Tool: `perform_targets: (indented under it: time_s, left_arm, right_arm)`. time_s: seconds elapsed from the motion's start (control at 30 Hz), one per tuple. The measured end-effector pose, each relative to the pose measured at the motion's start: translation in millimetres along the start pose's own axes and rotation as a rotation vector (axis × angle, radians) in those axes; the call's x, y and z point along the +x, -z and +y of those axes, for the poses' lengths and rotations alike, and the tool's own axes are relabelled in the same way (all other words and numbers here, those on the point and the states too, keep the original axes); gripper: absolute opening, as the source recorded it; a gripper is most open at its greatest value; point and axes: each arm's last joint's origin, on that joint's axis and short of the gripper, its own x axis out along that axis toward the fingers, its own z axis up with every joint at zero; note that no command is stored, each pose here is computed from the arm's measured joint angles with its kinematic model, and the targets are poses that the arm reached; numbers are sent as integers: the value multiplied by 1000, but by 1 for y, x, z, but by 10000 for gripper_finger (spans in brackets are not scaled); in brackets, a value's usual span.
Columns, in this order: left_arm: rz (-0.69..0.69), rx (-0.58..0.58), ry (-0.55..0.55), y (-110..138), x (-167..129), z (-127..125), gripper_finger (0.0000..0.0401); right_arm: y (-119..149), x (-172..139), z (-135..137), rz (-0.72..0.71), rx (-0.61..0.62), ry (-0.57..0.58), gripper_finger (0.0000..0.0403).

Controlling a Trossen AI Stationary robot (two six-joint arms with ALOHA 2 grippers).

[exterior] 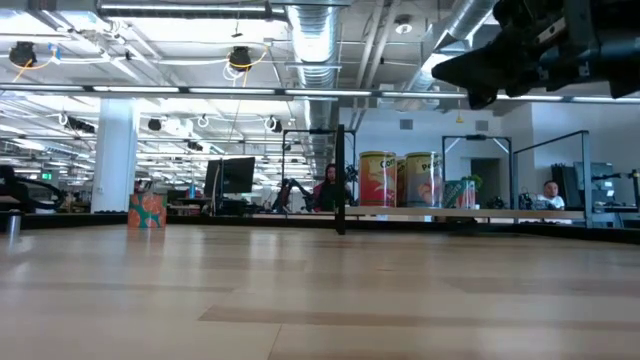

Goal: Pick and place cans onto a shelf
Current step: Put the small canned corn on the shelf

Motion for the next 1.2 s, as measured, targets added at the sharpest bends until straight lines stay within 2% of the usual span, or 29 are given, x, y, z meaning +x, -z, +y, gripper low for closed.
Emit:
perform_targets:
  time_s: [0.13,0.23,0.4,0.57,0.93,1.1,1.2]
  left_arm:
    - [7,-63,-2,11,-4,-5,123]
    - [5,-99,9,20,-6,-10,135]
    - [8,-80,40,33,-4,-16,133]
    - [22,-40,19,42,2,-15,128]
    - [24,21,-38,45,7,-8,126]
    - [50,54,-113,45,7,1,93]
    - [57,74,-82,44,10,0,48]
  right_arm:
    - [4,5,4,-13,16,-12,10]
    - [5,8,6,-30,29,-21,10]
    - [8,11,7,-31,26,-20,10]
    - [9,13,3,-25,21,-3,10]
    - [9,13,0,-23,5,10,12]
    - [9,14,-2,-23,-6,21,13]
    - [9,14,-4,-22,-7,28,13]
